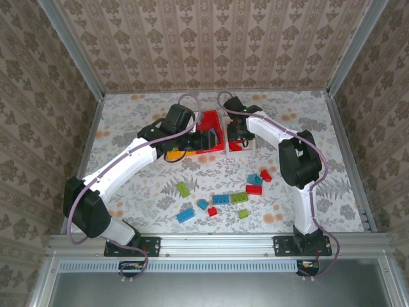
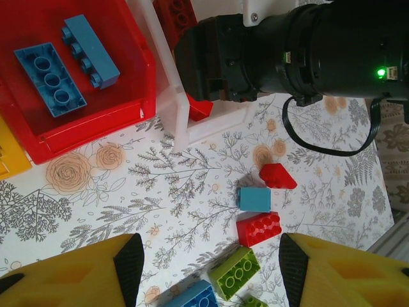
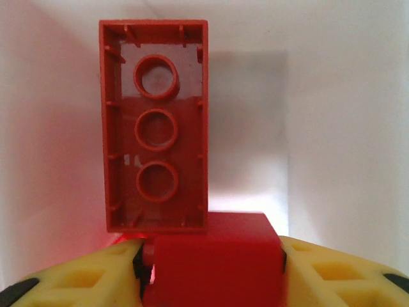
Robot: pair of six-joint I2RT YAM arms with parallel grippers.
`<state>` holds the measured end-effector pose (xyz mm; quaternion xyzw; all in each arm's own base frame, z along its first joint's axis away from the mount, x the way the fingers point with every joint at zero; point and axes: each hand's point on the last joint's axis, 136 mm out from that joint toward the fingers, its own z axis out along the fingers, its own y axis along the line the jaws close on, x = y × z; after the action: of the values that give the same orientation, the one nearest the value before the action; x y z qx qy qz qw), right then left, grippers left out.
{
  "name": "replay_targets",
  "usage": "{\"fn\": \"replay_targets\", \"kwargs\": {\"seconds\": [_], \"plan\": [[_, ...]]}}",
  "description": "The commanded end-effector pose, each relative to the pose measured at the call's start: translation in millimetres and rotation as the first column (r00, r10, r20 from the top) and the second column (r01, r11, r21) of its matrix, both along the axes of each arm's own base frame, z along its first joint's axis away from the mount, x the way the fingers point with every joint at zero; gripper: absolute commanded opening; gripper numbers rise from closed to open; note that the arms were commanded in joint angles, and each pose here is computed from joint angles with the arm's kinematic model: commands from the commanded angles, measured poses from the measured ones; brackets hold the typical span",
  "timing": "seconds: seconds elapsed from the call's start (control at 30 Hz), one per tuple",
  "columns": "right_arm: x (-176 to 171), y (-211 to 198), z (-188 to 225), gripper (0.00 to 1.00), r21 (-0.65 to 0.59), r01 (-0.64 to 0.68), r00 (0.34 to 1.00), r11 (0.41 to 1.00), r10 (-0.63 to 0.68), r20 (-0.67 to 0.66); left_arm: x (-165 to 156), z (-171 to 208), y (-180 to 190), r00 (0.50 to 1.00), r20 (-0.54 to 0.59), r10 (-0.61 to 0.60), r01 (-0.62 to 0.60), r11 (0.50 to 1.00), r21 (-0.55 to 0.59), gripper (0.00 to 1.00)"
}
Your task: Sort the legos into containers by color
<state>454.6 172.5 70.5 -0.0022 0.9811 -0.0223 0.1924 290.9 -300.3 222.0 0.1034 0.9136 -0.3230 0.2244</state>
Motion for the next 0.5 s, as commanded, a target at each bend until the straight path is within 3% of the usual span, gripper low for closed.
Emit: {"fn": "replay_targets", "kwargs": {"seconds": [0.0, 0.27, 0.47], "plan": [[-1.1, 1.9, 2.2, 0.59, 0.014, 0.014, 1.0, 1.0, -0.014, -0.023, 2.1, 13.6, -1.4, 0.999, 0.048, -0.012, 0.013, 1.0, -0.012, 0.61], [-5.0, 13.4, 33.2, 0.61, 0.089, 0.032, 0.999, 0.996, -0.034, 0.025, -0.7, 8.2, 7.4, 0.999, 0.044, -0.002, 0.001, 1.0, 0.012, 0.61], [-13.1, 11.3, 46.8, 0.48, 0.113, 0.052, 0.997, 0.992, -0.058, 0.052, 0.7, 3.6, 14.7, 0.999, 0.032, 0.023, -0.023, 1.0, 0.015, 0.6]]}}
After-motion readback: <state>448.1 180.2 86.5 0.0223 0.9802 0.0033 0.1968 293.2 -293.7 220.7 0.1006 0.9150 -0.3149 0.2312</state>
